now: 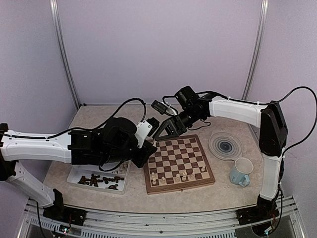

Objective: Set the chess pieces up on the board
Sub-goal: Pass from the left arm to the right

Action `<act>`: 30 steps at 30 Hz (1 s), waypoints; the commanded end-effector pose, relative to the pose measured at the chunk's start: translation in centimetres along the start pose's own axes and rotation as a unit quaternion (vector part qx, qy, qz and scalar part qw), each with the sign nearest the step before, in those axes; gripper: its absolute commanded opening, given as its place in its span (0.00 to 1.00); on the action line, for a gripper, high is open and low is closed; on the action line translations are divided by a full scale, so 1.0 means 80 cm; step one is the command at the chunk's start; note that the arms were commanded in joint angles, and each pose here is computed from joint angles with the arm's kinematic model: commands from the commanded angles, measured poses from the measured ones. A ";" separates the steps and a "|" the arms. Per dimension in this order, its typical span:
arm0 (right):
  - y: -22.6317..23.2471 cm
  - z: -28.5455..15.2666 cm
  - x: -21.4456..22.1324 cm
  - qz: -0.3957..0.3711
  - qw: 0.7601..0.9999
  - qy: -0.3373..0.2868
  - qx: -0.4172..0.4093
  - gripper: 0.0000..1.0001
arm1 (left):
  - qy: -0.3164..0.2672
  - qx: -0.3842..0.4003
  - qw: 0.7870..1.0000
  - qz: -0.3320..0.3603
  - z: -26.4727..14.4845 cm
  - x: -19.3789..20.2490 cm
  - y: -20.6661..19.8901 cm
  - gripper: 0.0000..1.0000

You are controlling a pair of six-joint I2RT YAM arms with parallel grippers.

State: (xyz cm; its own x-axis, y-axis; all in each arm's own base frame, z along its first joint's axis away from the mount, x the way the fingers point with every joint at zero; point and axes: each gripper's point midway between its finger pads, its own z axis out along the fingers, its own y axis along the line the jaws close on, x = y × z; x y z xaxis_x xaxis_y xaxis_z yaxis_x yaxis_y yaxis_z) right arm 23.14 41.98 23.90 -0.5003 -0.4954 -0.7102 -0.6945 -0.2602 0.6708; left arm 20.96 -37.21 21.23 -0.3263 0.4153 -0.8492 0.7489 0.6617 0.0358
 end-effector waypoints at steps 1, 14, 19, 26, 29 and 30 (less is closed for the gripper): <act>0.007 0.003 0.005 0.001 1.000 0.004 -0.010 0.27 | -0.018 -0.002 1.000 0.003 0.000 -0.020 -0.004 0.15; -0.004 0.002 0.006 -0.021 0.999 0.012 0.023 0.00 | -0.015 -0.015 1.000 0.000 0.001 -0.011 0.003 0.15; -0.006 -0.011 -0.012 -0.064 0.995 0.011 0.077 0.00 | -0.008 -0.011 1.000 -0.003 0.006 0.001 0.002 0.15; -0.008 -0.066 -0.046 -0.088 0.987 -0.022 0.136 0.00 | 0.008 -0.012 1.000 -0.005 0.013 0.020 0.004 0.19; -0.011 -0.085 -0.047 -0.091 0.983 -0.029 0.158 0.00 | 0.009 -0.011 1.000 -0.011 0.014 0.026 0.007 0.18; -0.011 -0.091 -0.046 -0.092 0.981 -0.030 0.166 0.00 | 0.009 -0.009 1.000 -0.014 0.014 0.027 0.008 0.18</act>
State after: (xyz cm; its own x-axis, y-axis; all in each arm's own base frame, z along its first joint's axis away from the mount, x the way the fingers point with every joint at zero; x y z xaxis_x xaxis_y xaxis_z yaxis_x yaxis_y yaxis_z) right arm 25.38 40.78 24.89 -0.4364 -0.4751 -0.7641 -0.8096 -0.1632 0.5638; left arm 22.14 -37.68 21.99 -0.3056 0.3471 -0.8866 0.7223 0.6912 0.0217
